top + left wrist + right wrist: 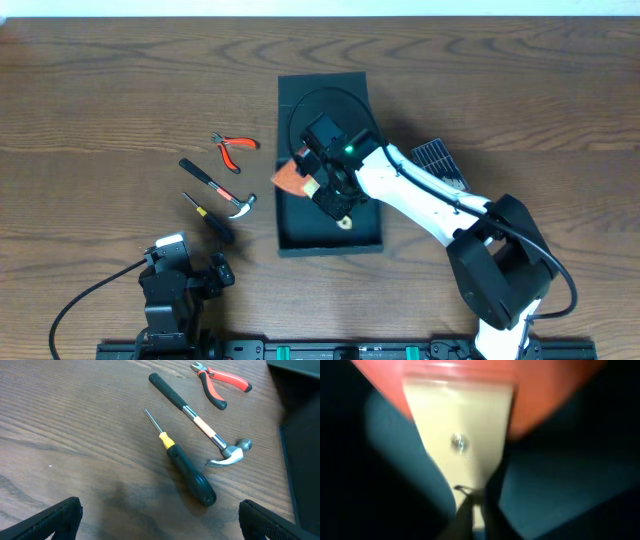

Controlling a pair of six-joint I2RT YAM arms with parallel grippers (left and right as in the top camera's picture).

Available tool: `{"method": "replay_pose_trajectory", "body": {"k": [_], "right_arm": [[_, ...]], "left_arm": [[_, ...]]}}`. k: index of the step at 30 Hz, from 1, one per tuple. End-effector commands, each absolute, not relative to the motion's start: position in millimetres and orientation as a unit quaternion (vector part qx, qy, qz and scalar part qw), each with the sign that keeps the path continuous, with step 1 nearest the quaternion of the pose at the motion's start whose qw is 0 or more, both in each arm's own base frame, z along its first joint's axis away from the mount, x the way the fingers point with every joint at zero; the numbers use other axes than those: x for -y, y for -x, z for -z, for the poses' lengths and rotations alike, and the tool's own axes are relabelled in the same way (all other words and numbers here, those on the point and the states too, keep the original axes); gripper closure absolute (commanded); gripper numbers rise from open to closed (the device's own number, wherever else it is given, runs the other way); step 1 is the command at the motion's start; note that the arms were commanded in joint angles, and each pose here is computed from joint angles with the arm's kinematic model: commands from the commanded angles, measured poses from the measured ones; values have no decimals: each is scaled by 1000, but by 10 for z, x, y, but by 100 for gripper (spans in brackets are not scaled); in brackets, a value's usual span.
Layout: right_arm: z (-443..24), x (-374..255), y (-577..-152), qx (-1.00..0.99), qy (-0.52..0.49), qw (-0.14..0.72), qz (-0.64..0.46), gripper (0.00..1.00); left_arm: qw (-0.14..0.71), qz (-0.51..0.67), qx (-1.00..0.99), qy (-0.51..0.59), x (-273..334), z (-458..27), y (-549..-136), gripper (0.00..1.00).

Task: Pack container
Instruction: 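Lift the orange scraper with the right gripper and carry it over the box, then lower the scraper into the black box and open the right gripper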

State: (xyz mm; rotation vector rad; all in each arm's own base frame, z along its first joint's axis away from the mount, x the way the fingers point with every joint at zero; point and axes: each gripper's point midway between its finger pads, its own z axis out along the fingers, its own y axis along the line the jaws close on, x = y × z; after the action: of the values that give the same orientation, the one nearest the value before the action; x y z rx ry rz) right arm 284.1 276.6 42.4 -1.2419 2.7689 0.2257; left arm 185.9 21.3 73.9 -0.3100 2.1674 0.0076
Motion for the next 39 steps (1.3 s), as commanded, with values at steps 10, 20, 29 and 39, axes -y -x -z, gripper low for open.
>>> {"method": "replay_pose_trajectory", "body": {"k": [10,20,29,39], "right_arm": [[-390,-2718,-2651,-910,409,4,-68,99],[-383,-2818,-2743,-908,411,30,-79,58],[-254,-2850,-2781,-906,411,49,-85,58],[-211,-2871,-2799,-905,412,58,-89,68]], "left_arm": [[461,-11,-879,122,-235,-749,-1857,1],[461,-11,-879,122,-235,-749,-1857,1],[461,-11,-879,122,-235,-749,-1857,1],[461,-11,-879,122,-235,-749,-1857,1]]}}
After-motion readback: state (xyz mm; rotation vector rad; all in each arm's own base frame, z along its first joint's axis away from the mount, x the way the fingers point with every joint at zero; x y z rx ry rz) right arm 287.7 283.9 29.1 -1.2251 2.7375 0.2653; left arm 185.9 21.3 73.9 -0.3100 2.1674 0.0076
